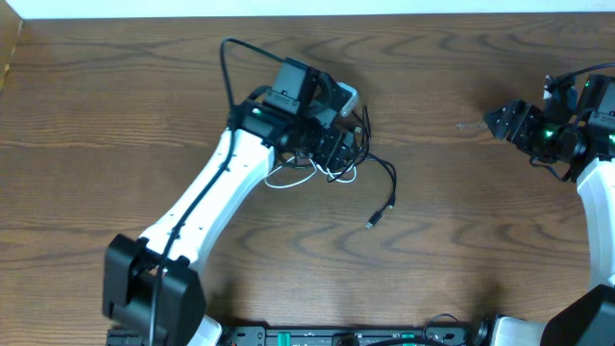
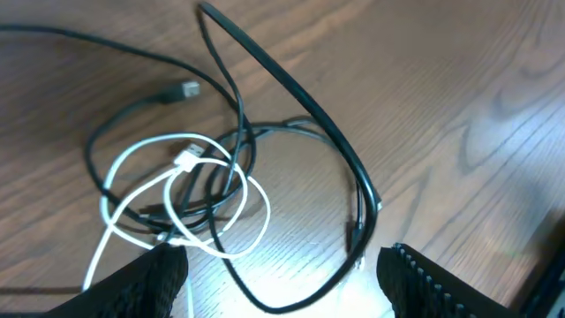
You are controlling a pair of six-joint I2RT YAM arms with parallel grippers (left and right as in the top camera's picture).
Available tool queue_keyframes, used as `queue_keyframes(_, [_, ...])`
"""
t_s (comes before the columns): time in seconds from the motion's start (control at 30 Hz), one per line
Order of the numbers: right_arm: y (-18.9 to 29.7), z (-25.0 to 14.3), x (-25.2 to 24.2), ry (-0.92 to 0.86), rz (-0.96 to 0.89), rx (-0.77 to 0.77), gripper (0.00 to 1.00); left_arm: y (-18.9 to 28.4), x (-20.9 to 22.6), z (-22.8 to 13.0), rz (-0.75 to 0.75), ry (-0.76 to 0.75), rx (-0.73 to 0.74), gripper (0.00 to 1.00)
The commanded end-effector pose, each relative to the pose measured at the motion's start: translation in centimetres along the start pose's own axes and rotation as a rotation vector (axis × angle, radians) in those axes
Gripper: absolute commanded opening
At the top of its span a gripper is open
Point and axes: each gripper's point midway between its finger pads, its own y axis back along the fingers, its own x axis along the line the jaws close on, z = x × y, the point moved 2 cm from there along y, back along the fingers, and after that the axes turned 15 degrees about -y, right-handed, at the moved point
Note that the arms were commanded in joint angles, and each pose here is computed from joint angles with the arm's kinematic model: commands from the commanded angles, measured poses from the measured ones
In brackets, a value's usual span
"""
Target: Untangle cables
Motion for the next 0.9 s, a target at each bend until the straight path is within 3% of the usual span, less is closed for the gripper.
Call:
queue_keyframes(0.0, [0.0, 0.0, 0.4, 0.022, 0.01, 0.007, 0.77, -2.9, -0.3, -1.5, -0.025, -0.02, 0.084, 0.73])
queue_keyframes(0.17, [0.0, -0.1, 0.4, 0.026, 0.007, 0.012, 0.78, -5.0, -1.9, -2.1, -0.063, -0.046, 0.131, 0.67])
queue_keyframes(0.23, [0.0, -0.1, 0.4, 0.027, 0.008, 0.011, 0.77, -5.4, -1.9, -1.9, -0.049, -0.057, 0.132, 0.57])
queue_keyframes(0.33, [0.0, 0.0, 0.4, 0.027, 0.008, 0.01, 0.77, -5.6, -0.9, -1.7, 0.011, -0.051, 0.129, 0.29])
queue_keyframes(0.37, [0.0, -0.1, 0.4, 0.027, 0.008, 0.01, 0.78, -5.5, -0.3, -1.4, 0.047, -0.029, 0.12, 0.14])
queue_keyframes(0.4, [0.0, -0.1, 0.4, 0.027, 0.008, 0.01, 0.78, -5.3, 0.3, -1.0, 0.083, -0.007, 0.107, 0.08])
queue_keyframes(0.6, [-0.1, -0.2, 0.6, 0.032, 0.011, 0.015, 0.77, 0.0, 1.9, 4.4, 0.228, 0.02, -0.063, 0.07])
queue_keyframes(0.87, [-0.7, -1.4, 2.4, 0.078, 0.049, 0.049, 0.78, 15.3, -1.1, 14.8, 0.348, -0.075, -0.521, 0.08])
